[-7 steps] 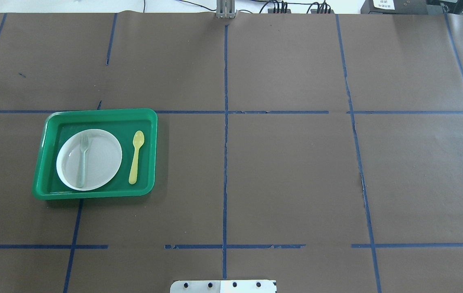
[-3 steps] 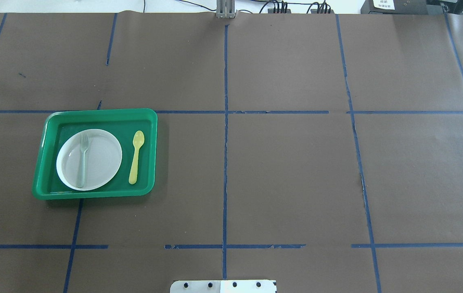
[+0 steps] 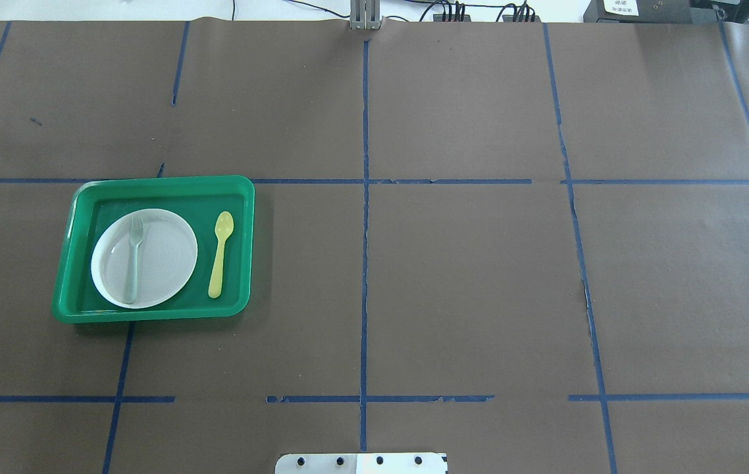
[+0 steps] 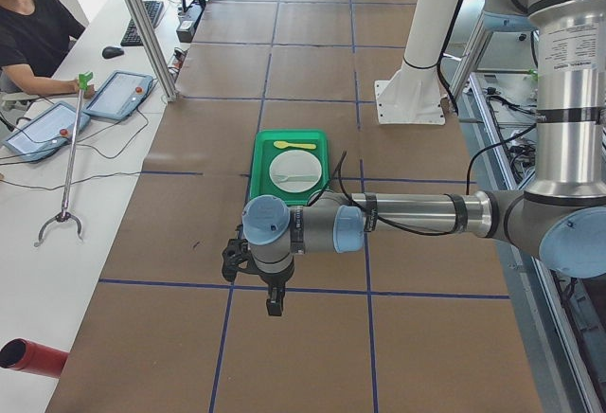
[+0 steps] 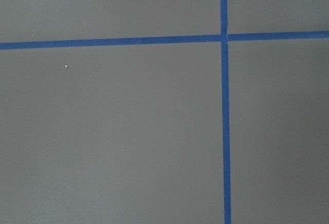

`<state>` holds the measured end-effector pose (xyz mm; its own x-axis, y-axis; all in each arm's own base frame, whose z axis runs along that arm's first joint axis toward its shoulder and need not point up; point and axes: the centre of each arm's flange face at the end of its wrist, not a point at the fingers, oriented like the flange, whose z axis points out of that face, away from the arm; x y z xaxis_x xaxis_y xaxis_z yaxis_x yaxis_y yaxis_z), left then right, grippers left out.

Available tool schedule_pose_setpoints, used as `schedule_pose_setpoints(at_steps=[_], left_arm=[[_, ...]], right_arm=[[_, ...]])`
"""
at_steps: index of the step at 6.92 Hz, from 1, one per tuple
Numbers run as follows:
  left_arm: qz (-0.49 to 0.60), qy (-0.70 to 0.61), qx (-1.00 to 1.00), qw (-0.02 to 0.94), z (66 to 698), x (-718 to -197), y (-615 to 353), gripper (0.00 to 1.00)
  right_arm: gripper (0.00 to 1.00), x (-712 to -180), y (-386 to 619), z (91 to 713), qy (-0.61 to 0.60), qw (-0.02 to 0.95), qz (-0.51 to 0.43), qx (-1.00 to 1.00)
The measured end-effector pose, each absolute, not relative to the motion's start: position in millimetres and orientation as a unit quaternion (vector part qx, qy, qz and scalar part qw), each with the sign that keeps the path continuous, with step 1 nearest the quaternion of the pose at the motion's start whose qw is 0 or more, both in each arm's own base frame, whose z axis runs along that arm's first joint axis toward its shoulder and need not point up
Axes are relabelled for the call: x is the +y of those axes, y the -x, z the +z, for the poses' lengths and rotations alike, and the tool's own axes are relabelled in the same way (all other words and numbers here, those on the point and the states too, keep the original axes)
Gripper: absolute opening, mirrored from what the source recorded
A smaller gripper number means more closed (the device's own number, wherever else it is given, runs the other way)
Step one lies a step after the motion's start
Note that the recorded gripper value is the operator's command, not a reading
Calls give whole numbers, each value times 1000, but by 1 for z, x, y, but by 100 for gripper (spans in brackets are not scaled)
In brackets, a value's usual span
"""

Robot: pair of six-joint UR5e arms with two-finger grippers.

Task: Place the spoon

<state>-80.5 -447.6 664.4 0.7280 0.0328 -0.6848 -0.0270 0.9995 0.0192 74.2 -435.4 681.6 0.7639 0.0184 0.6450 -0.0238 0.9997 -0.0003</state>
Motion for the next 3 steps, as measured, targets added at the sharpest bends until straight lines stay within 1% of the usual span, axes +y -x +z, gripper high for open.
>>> schedule_pose_setpoints(at_steps=[3], left_arm=[[13, -6, 368, 930, 664, -448, 84, 100]], right_arm=[[100, -435, -74, 682, -4, 939, 11, -343]])
